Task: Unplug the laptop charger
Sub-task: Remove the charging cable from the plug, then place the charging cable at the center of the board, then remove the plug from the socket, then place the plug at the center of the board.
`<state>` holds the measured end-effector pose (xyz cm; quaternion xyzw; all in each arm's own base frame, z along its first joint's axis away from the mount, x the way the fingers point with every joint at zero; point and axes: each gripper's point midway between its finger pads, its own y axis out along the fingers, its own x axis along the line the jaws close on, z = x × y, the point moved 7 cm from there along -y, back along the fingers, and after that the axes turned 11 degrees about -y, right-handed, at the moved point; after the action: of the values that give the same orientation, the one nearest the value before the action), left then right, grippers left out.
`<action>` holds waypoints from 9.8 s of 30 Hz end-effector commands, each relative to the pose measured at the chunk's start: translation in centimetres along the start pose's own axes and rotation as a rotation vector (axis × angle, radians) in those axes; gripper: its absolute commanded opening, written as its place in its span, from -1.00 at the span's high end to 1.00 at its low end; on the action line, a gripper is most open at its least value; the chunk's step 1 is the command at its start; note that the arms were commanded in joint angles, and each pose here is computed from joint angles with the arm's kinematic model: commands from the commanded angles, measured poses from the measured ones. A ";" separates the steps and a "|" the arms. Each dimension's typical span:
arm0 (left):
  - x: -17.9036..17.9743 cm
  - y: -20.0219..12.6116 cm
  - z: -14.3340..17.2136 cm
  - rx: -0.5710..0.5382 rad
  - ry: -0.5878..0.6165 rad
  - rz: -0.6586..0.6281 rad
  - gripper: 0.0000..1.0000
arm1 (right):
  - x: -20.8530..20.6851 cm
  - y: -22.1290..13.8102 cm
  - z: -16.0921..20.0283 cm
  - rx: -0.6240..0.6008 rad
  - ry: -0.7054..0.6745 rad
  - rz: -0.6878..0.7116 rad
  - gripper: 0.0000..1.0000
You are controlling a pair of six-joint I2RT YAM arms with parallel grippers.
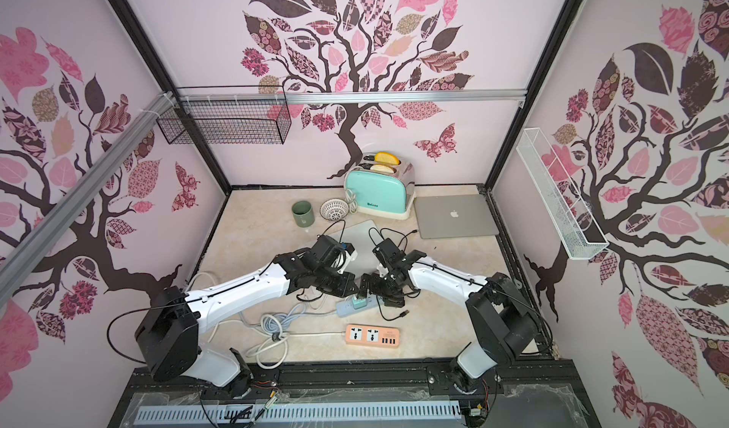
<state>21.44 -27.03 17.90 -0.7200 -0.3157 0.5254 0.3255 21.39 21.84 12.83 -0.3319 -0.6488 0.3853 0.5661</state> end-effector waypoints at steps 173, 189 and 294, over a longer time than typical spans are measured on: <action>13.8 4.3 7.0 0.193 -0.355 -0.354 0.15 | 8.5 -1.2 -1.4 -0.145 -0.278 0.144 0.13; 13.9 4.3 7.2 0.200 -0.351 -0.364 0.15 | 7.6 1.6 -1.4 -0.061 -0.247 0.179 0.14; 10.6 -18.2 -1.2 -0.725 -0.213 -0.668 -0.96 | -1.8 -22.2 -2.3 -0.714 -0.107 0.564 -0.99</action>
<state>22.70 -10.27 25.41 -0.6325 -0.6447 0.3693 0.2191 24.98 12.41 30.89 -0.5862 -0.6940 0.2995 0.2916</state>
